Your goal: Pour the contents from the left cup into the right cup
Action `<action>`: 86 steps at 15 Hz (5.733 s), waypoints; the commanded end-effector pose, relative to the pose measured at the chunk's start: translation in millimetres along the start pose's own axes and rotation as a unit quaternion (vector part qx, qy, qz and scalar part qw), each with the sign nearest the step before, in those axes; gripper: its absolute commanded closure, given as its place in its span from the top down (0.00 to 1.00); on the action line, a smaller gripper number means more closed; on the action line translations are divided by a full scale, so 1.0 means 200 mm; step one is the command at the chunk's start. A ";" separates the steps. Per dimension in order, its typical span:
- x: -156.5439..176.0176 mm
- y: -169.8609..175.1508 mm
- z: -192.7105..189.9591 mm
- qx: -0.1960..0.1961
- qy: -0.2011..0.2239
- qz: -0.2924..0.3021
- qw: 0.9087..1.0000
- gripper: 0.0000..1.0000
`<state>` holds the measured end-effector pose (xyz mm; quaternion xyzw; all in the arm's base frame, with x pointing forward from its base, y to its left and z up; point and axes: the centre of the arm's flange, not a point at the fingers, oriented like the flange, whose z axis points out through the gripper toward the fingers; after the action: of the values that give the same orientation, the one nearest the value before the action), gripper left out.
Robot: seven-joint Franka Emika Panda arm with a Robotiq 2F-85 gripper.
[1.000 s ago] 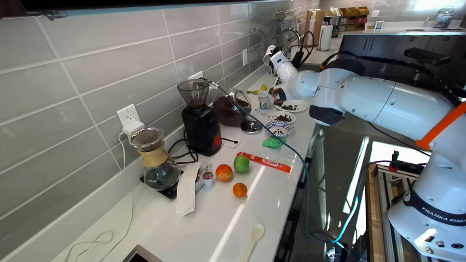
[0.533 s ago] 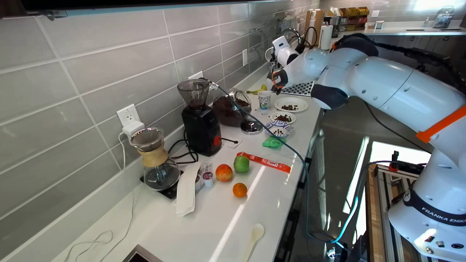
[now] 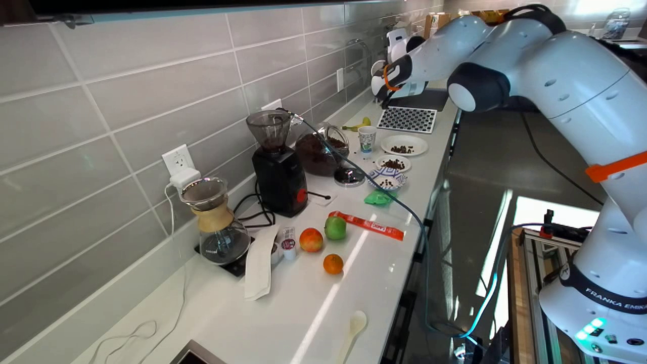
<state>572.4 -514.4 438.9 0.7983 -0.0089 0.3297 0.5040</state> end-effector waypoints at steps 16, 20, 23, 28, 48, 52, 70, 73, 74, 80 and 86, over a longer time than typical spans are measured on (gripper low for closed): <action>-0.20 0.05 -0.50 0.299 -0.200 0.111 0.926 0.01; -0.24 -0.04 -0.55 0.336 -0.202 0.119 0.912 0.01; -0.27 -0.11 -0.57 0.357 -0.215 0.119 0.901 0.01; -0.35 -0.18 -0.60 0.387 -0.237 0.108 0.884 0.01; 0.07 -0.62 -0.85 0.486 -0.159 0.045 0.858 0.01; 0.06 -0.61 -0.69 0.465 -0.162 0.084 0.866 0.01; -0.21 -0.78 -0.07 0.420 -0.226 0.192 0.858 0.01; -0.19 -0.82 -0.01 0.418 -0.231 0.194 0.857 0.01; -0.18 -0.84 0.00 0.417 -0.235 0.194 0.857 0.01; -0.19 -0.90 0.05 0.423 -0.265 0.167 0.850 0.01; -0.22 -0.94 0.05 0.432 -0.269 0.174 0.843 0.01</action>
<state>604.4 -441.0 271.5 0.9769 -0.1333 0.1640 0.0323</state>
